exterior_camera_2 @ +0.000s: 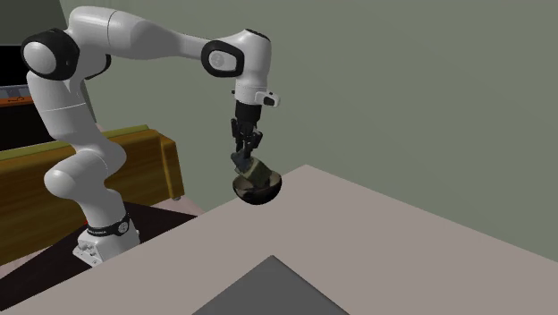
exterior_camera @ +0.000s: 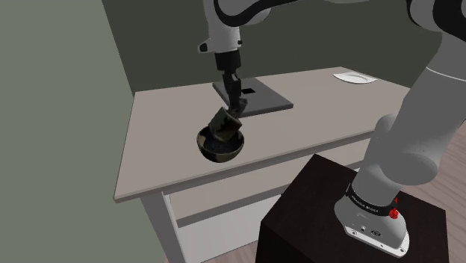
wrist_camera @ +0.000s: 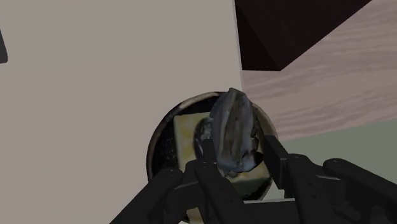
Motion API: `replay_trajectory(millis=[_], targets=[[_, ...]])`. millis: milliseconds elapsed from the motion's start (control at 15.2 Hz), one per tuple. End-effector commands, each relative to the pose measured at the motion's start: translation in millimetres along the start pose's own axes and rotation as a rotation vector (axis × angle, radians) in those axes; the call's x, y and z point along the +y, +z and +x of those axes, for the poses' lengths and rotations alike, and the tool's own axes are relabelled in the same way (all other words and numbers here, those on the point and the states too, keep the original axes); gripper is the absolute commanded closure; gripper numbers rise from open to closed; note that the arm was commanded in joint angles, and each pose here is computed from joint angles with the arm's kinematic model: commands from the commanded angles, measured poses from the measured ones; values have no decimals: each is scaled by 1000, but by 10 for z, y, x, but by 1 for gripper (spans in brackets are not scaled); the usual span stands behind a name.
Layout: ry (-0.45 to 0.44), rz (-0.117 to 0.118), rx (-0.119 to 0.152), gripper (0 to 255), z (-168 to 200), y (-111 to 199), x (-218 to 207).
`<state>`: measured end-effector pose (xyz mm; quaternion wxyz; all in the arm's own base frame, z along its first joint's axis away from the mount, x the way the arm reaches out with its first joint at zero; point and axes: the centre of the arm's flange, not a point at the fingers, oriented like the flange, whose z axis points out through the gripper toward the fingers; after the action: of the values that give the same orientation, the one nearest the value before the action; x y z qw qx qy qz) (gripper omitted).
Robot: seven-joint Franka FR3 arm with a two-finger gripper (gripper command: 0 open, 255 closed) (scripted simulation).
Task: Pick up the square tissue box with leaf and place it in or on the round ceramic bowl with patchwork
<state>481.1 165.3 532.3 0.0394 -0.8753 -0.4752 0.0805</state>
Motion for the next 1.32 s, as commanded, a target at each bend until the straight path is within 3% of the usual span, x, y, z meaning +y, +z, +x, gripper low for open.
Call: replay_trajectory(millis=[0,528,1056,1122,1254], targets=[[0,-1,1,255,1,101,12],[0,-1,1,255,45,527,75],[0,-1,1,255,45,527,75],[0,-1,1,0,46,525,74],[0,-1,1,0,53,532,76]])
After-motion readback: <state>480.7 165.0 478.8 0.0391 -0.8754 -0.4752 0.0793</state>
